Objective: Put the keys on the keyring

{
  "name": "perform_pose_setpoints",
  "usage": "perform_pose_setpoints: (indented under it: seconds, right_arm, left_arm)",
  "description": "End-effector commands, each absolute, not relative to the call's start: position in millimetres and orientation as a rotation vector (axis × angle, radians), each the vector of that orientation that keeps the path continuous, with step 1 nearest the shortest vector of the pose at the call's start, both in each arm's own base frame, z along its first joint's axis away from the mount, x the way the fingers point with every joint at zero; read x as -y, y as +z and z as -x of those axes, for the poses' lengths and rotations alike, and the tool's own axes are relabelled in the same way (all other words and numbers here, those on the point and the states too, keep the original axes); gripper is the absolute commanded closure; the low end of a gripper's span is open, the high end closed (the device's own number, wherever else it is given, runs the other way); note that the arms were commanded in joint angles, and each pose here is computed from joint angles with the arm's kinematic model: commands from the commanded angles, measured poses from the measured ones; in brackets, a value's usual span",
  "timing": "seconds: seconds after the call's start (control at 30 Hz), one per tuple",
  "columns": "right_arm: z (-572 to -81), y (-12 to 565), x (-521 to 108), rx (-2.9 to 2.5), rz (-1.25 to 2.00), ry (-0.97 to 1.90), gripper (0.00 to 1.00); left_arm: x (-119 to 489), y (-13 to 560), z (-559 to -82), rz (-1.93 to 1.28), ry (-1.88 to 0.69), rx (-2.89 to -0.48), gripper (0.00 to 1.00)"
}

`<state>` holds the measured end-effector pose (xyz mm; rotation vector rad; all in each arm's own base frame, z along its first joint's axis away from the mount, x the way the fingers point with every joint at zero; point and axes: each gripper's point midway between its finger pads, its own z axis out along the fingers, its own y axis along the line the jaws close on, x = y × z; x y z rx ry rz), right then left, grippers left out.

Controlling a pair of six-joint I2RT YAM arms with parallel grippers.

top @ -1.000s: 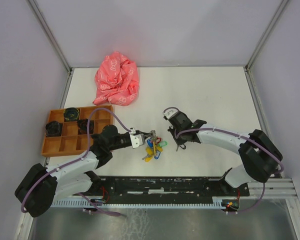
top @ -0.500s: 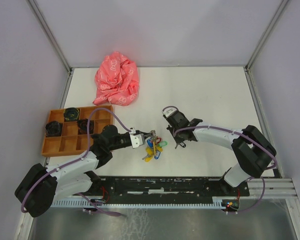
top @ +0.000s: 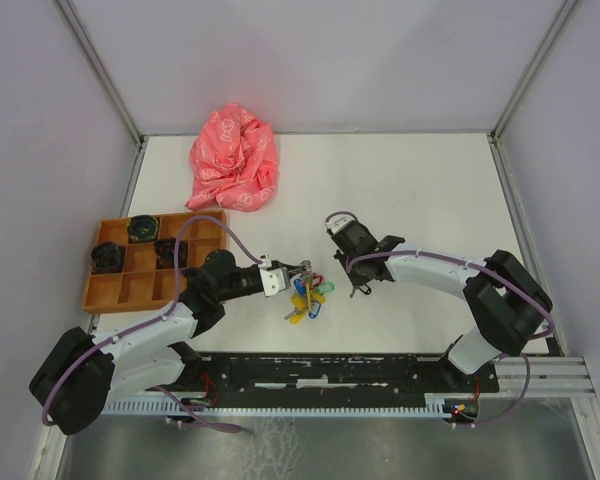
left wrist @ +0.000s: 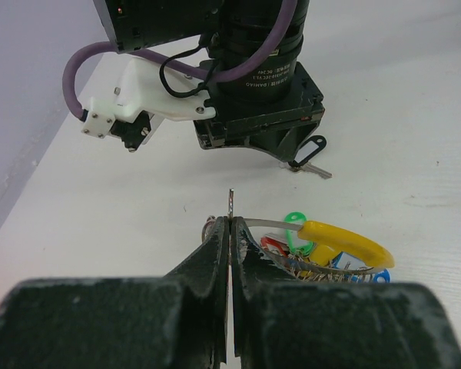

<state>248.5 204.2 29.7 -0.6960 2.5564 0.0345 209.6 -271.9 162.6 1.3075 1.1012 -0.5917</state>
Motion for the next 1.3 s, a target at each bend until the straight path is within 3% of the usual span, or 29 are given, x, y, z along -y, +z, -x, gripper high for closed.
perform_pose_setpoints:
  seconds: [0.0,0.3,0.5,1.27]
  right_arm:
    - [-260,38,-213,-2.534,0.658,0.049,0.81]
    - [-260,29,-211,-2.553,0.653,0.032,0.88]
    - [-261,30,-210,-2.548,0.667,0.029,0.99]
    - [-214,153,-256,-1.616,1.517,0.431,0.99]
  left_arm:
    - [274,187,-214,-1.275,-0.556,-1.02,0.97]
    - [275,187,-214,-1.278,-0.558,-1.02,0.97]
    - [275,187,-213,-1.281,-0.561,-1.02,0.97]
    - [282,188,-204,-1.327,-0.61,-0.965,0.97]
